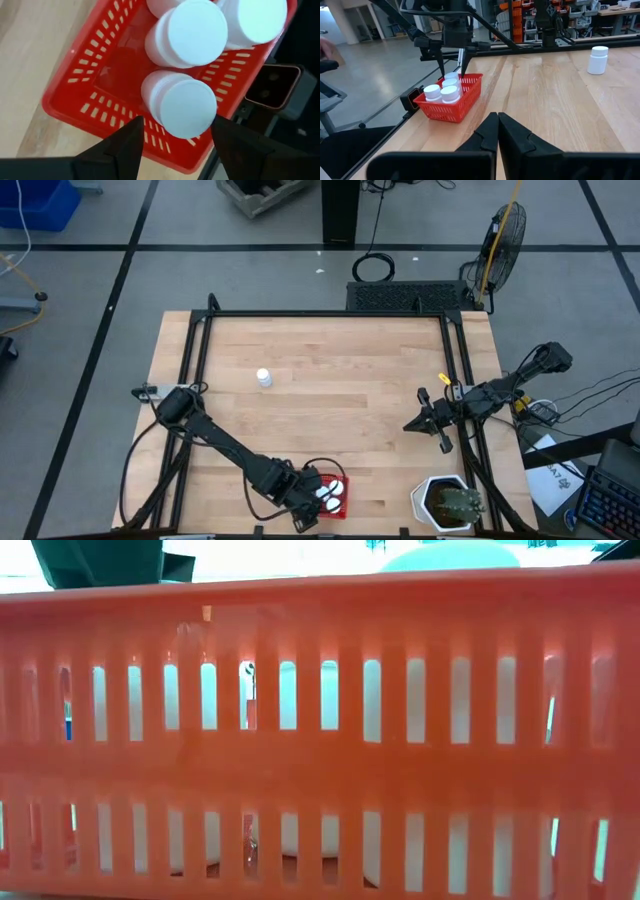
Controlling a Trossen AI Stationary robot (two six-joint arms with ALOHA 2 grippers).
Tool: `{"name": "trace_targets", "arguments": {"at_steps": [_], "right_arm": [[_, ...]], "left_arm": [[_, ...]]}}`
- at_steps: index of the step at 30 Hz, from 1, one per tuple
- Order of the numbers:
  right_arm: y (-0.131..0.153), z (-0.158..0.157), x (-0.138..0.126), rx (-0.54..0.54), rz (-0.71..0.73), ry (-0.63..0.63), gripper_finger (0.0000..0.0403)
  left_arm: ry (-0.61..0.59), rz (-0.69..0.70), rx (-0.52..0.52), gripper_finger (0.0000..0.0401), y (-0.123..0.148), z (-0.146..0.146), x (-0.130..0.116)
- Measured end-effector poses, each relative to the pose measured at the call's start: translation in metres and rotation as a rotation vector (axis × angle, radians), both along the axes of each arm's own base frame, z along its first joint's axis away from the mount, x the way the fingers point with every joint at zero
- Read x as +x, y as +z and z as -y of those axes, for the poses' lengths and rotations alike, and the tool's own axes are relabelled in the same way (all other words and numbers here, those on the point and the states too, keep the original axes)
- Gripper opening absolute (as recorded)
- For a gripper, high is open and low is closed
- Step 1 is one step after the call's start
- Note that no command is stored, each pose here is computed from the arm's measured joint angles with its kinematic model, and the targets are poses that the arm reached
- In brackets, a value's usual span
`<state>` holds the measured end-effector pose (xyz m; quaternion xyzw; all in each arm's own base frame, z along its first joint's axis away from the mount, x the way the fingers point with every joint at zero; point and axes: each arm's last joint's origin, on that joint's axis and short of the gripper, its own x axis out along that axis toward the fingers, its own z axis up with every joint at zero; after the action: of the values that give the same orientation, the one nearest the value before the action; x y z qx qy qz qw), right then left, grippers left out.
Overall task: Pick and place pill bottles into a basket
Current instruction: Put the white pill bottle into the red basket
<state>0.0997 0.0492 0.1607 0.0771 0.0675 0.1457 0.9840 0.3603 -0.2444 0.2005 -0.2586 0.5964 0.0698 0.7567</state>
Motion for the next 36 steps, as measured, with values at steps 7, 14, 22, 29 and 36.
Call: {"name": "trace_targets", "arguments": {"at_steps": [7,14,22,29,36], "right_arm": [[0.000,0.000,0.000,0.000,0.000,0.000,0.0004],[0.000,0.000,0.000,0.000,0.000,0.000,0.0004],[0.000,0.000,0.000,0.001,0.001,0.000,0.0004],[0.000,0.000,0.000,0.000,0.001,0.000,0.0004],[0.000,0.000,0.000,0.001,0.001,0.000,0.0004]], "left_arm": [[-0.004,-0.016,-0.044,0.0234,0.011,-0.004,-0.003],[0.037,0.097,-0.010,0.0234,0.060,-0.016,-0.021],[0.193,0.051,0.433,0.0234,0.102,-0.073,-0.063],[0.280,-0.053,0.581,0.0234,0.121,-0.153,-0.058],[0.372,-0.081,0.681,0.0234,0.128,-0.228,-0.065]]}}
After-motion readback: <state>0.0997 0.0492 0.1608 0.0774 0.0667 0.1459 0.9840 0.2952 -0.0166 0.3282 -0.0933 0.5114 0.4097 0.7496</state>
